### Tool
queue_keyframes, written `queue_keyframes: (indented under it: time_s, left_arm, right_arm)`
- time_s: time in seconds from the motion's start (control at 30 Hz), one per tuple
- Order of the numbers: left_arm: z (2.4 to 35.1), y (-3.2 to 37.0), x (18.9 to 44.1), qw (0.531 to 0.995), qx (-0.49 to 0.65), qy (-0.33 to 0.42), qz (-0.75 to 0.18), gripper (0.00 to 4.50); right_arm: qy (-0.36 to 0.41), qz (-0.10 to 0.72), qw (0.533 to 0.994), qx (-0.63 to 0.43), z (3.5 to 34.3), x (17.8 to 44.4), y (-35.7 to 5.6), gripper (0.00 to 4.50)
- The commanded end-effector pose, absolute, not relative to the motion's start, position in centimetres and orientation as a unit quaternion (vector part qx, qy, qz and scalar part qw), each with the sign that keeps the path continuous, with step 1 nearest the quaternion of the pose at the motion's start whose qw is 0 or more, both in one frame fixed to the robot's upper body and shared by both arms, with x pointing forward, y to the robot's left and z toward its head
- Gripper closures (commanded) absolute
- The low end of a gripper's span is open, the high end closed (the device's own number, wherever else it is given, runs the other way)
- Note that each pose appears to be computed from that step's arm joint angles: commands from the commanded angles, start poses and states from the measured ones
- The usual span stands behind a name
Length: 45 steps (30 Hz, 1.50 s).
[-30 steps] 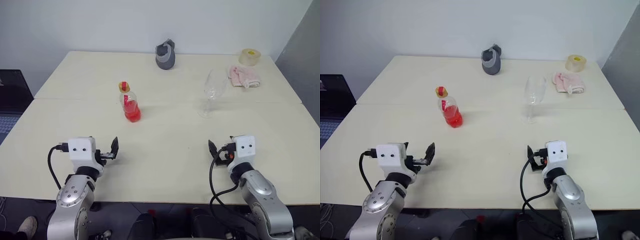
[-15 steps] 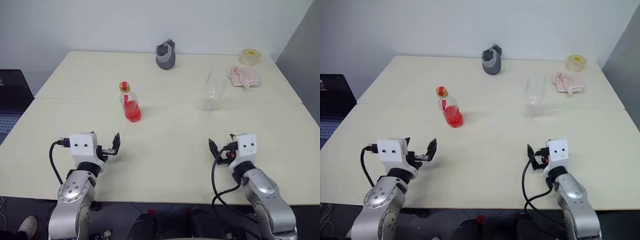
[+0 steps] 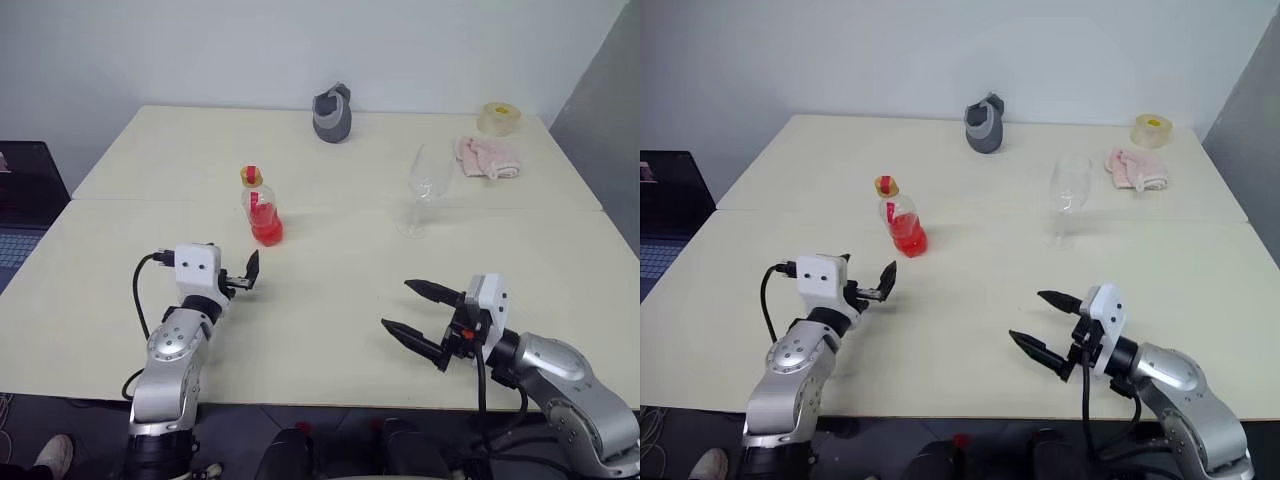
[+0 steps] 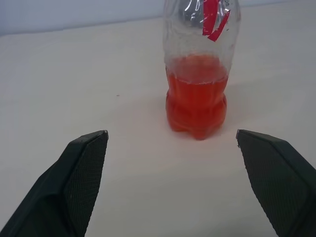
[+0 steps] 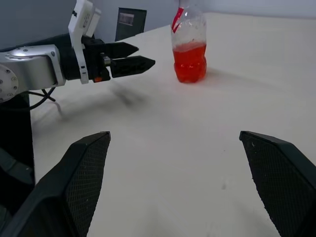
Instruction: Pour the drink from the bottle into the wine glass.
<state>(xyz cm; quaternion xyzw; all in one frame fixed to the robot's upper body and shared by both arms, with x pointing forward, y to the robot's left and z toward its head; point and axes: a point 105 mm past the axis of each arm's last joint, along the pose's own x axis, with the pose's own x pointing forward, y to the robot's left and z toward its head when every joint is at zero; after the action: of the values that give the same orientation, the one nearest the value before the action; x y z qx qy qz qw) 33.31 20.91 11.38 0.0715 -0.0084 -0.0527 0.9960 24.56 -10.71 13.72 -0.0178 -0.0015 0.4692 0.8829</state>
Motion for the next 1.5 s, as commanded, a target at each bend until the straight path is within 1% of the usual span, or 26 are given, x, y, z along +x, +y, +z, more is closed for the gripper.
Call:
queue_keyframes:
  time_s: [0.03,0.23,0.5,1.0,1.23,1.47,1.5]
  left_arm:
    - [12.4,20.1,34.1,0.993,0.086,-0.036,-0.075,0.03]
    - [11.9,19.1,35.3,0.991,0.083,-0.042,-0.096,0.03]
    - [12.2,18.8,37.2,0.99,0.087,-0.053,-0.098,0.03]
    - [13.2,17.5,40.9,0.986,0.094,-0.074,-0.114,0.03]
    - [13.4,17.0,42.6,0.986,0.09,-0.077,-0.115,0.03]
    - [14.0,16.6,43.6,0.985,0.086,-0.089,-0.12,0.03]
    - [14.1,16.5,43.5,0.984,0.087,-0.094,-0.121,0.21]
  right_arm:
    - [-0.035,0.462,0.886,-0.026,14.8,25.0,-10.6,0.0]
    - [-0.051,0.43,0.9,-0.039,15.0,25.7,-11.1,0.0]
    - [-0.054,0.427,0.902,-0.042,15.3,25.5,-11.0,0.0]
    - [-0.067,0.399,0.913,-0.048,16.2,26.6,-10.9,0.0]
    - [-0.068,0.397,0.914,-0.048,16.3,26.6,-10.8,0.0]
    - [-0.067,0.394,0.915,-0.048,16.4,26.5,-10.8,0.0]
    - [-0.068,0.392,0.916,-0.049,16.4,26.5,-10.9,0.0]
